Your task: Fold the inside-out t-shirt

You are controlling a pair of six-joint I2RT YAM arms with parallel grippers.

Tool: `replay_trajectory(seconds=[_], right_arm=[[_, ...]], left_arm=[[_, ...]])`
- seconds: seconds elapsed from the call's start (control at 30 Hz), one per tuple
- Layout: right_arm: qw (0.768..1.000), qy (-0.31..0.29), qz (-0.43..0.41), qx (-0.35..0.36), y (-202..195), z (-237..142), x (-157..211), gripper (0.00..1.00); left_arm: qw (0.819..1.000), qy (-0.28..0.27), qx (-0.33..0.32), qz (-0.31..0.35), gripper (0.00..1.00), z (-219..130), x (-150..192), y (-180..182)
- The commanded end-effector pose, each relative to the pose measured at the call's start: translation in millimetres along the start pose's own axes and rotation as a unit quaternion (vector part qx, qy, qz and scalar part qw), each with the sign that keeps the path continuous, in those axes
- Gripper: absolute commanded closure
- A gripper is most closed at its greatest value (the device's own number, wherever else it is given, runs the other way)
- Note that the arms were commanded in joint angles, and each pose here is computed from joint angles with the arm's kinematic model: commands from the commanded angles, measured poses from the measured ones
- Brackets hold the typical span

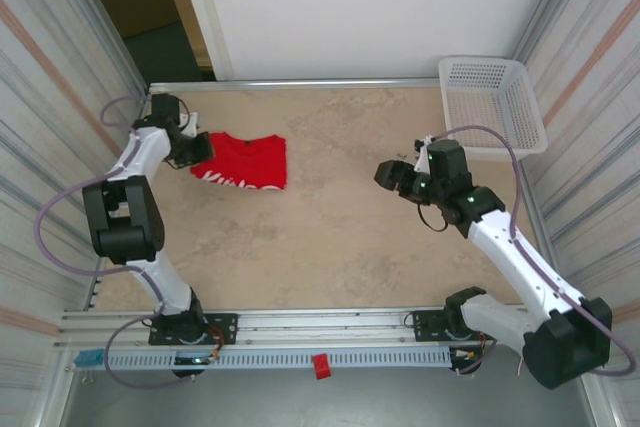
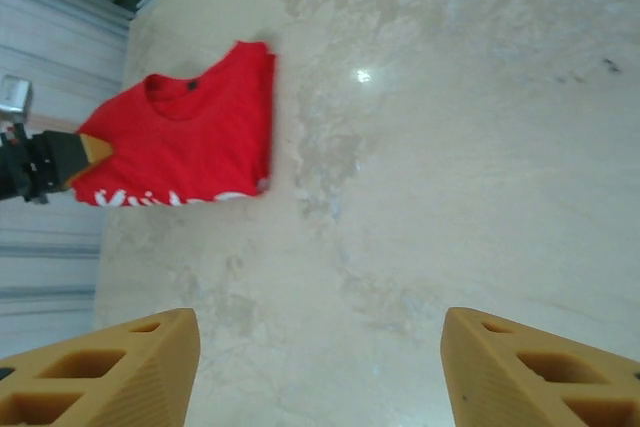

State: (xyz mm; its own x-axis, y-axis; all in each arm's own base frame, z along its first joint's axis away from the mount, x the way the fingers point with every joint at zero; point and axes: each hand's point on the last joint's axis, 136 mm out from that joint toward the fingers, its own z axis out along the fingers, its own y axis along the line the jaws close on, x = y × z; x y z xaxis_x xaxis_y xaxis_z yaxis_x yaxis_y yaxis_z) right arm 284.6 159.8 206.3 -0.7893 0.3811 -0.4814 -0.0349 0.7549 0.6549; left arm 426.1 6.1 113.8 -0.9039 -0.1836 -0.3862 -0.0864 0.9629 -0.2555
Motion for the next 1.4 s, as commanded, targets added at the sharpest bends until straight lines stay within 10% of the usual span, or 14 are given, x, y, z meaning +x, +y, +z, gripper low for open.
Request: replay_trajectory(seconds=[0.0,0.47,0.67,0.87,0.9,1.13,1.37], right_arm=[[0.999,0.025,0.001,0.042,-25.2,-14.3,20.0,0.34],[0.997,0.041,-0.007,0.068,-36.7,-44.1,30.6,0.32],[0.997,0.034,0.001,0.069,-38.5,-43.6,29.1,0.26],[0.996,-0.006,-0.007,0.09,-40.3,-46.8,4.5,0.01],[0.995,-0.017,-0.009,0.097,-41.2,-48.8,-2.9,0.01],[0.968,-0.126,-0.015,0.214,-74.3,-66.6,-60.1,0.01],[0.909,-0.269,-0.086,0.306,-124.4,-57.0,-99.8,0.01]], left_arm=[[0.994,0.039,-0.087,0.057,0.98,-6.6,3.9,31.9],[0.981,0.019,-0.185,0.051,0.93,3.1,-61.8,105.1],[0.983,0.021,-0.175,0.046,0.4,1.4,-66.6,99.8],[0.969,-0.039,-0.243,0.016,0.15,-68.8,-80.9,105.0],[0.967,-0.062,-0.245,0.005,0.03,-87.0,-83.6,100.4],[0.962,-0.22,-0.147,0.069,0.01,-170.2,-66.9,-14.1],[0.918,-0.368,-0.024,0.142,0.01,-177.6,13.3,-104.6]])
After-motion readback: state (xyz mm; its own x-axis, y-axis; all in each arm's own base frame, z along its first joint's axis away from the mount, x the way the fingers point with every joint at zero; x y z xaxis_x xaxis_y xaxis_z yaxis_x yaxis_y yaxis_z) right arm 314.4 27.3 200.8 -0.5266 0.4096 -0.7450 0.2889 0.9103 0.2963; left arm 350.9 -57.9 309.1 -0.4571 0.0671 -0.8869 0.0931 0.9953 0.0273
